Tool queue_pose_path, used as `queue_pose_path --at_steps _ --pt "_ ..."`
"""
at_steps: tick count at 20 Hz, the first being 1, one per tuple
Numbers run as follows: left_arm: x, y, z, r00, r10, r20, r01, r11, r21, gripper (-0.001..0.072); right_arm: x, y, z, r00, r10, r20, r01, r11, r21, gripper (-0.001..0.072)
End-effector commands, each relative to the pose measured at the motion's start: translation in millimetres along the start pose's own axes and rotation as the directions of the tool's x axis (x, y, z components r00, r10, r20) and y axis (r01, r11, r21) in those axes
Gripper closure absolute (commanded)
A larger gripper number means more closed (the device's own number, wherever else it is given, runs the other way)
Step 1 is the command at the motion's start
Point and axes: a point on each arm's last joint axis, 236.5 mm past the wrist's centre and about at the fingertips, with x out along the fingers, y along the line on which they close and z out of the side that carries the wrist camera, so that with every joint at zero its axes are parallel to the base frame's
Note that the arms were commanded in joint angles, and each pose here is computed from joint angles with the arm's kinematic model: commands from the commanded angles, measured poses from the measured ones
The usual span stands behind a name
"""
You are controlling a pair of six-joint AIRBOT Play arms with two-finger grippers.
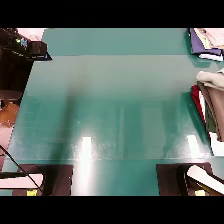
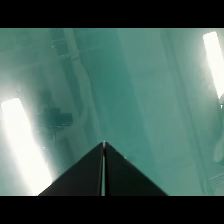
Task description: Fold the shirts.
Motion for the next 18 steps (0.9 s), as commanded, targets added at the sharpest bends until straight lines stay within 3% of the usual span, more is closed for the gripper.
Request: queue_pose_path --at_steps 1,2,3,4,5,7,9,11,14,16,18 --pt "-0.2 0.1 -0.1 1.0 0.0 0.0 0.0 1.0 0.013 0.0684 -2.1 -44.9 -52.2 0.96 -0.182 -0.211 0.198 0.978 0.058 0.0692" --pt "-0.2 0.1 -0.1 1.0 0.0 0.0 0.0 1.0 0.015 0.0684 0.9 -52.2 -66.4 0.942 -0.205 -0.265 0.227 0.972 0.054 0.069" --pt "-0.2 0.1 -0.2 1.0 0.0 -0.001 0.0 1.0 0.025 0.0683 4.9 -57.6 -78.9 0.925 -0.22 -0.31 0.249 0.967 0.056 0.0618" --pt "-0.4 0.0 -0.3 1.0 0.0 -0.001 0.0 0.999 0.037 0.0683 8.6 -63.3 -91.8 0.904 -0.236 -0.356 0.271 0.961 0.05 0.0452" --pt "-0.2 0.0 -0.5 1.0 0.0 -0.002 0.0 0.999 0.038 0.0684 10.6 -69.2 -103.8 0.882 -0.253 -0.398 0.294 0.955 0.043 0.0337" --pt "-0.2 -0.3 -1.9 1.0 -0.001 -0.008 0.002 0.999 0.038 0.0684 8.3 -88.0 -125.6 0.82 -0.321 -0.474 0.371 0.929 0.012 0.031" --pt "-0.2 -0.3 -2.2 1.0 -0.001 -0.009 0.002 0.999 0.038 0.0683 2.8 -103.0 -138.5 0.769 -0.378 -0.516 0.433 0.901 -0.017 0.0225" --pt "-0.2 -0.4 -2.0 1.0 -0.002 -0.008 0.002 0.999 0.037 0.0684 8.0 -90.1 -137.6 0.801 -0.329 -0.5 0.398 0.917 0.035 0.0227" --pt "-0.4 0.3 1.8 1.0 0.001 0.008 -0.002 0.999 0.037 0.0684 25.9 7.2 -127.4 0.898 0.008 -0.439 0.04 0.994 0.101 0.0235" --pt "-0.4 0.9 4.6 1.0 0.004 0.02 -0.005 0.999 0.038 0.0683 20.1 82.4 -131.3 0.874 0.207 -0.441 -0.201 0.978 0.059 0.0235" --pt "-0.5 1.1 5.9 1.0 0.005 0.026 -0.006 0.999 0.037 0.0683 12.6 141.0 -147.2 0.825 0.299 -0.48 -0.351 0.936 -0.02 0.0259"
